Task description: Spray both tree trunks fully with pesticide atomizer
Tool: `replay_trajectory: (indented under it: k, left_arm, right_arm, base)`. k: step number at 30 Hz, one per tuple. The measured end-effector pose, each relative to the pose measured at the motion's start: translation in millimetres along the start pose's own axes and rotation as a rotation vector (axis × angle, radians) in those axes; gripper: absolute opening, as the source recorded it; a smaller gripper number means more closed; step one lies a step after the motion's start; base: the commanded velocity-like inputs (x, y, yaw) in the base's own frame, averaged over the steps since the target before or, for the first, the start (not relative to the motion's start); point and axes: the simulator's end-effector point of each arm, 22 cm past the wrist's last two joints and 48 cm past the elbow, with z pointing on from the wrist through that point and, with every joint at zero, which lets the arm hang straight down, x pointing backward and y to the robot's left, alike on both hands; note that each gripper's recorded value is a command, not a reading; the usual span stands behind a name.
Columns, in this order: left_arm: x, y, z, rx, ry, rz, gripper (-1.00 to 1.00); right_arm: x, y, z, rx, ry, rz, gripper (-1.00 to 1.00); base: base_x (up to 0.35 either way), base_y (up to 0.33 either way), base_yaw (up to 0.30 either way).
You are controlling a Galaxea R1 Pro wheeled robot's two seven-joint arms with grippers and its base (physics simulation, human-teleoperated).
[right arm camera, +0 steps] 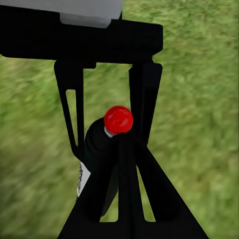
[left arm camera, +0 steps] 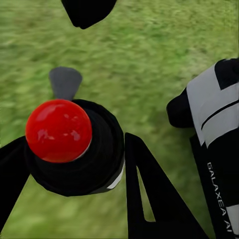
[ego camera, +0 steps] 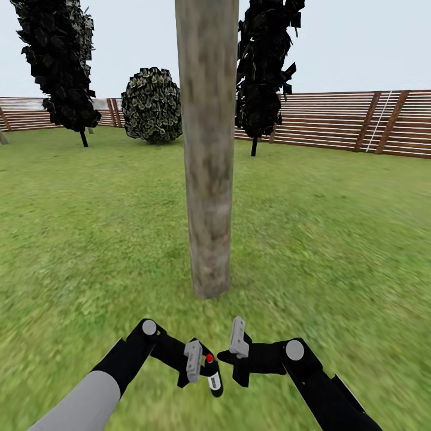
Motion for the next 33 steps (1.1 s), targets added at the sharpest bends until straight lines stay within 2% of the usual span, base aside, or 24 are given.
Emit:
replay_trajectory:
  k: [9, 18, 24, 33]
  left_arm:
    - [-1.6, -7.7, 0.0, 0.035, -0.006, 0.005, -1.00]
    - [-2.9, -8.4, 0.3, 0.039, -0.009, 0.006, -1.00]
    - [-13.2, -7.5, 0.2, 0.036, -0.055, -0.002, -1.00]
    - [-14.2, -7.6, -0.2, 0.035, -0.062, -0.004, -1.00]
  right_arm:
    - [1.3, -0.5, -0.4, 0.001, 0.002, 0.002, -1.00]
    - [1.8, -0.4, -0.3, 0.001, 0.003, 0.002, -1.00]
    - [1.9, -0.5, -0.3, 0.001, 0.003, 0.002, -1.00]
    - [1.9, -0.4, -0.3, 0.001, 0.003, 0.003, -1.00]
  base:
    - [0.000, 0.000, 0.000]
    - [0.000, 0.000, 0.000]
    - [0.000, 0.000, 0.000]
    - [0.000, 0.000, 0.000]
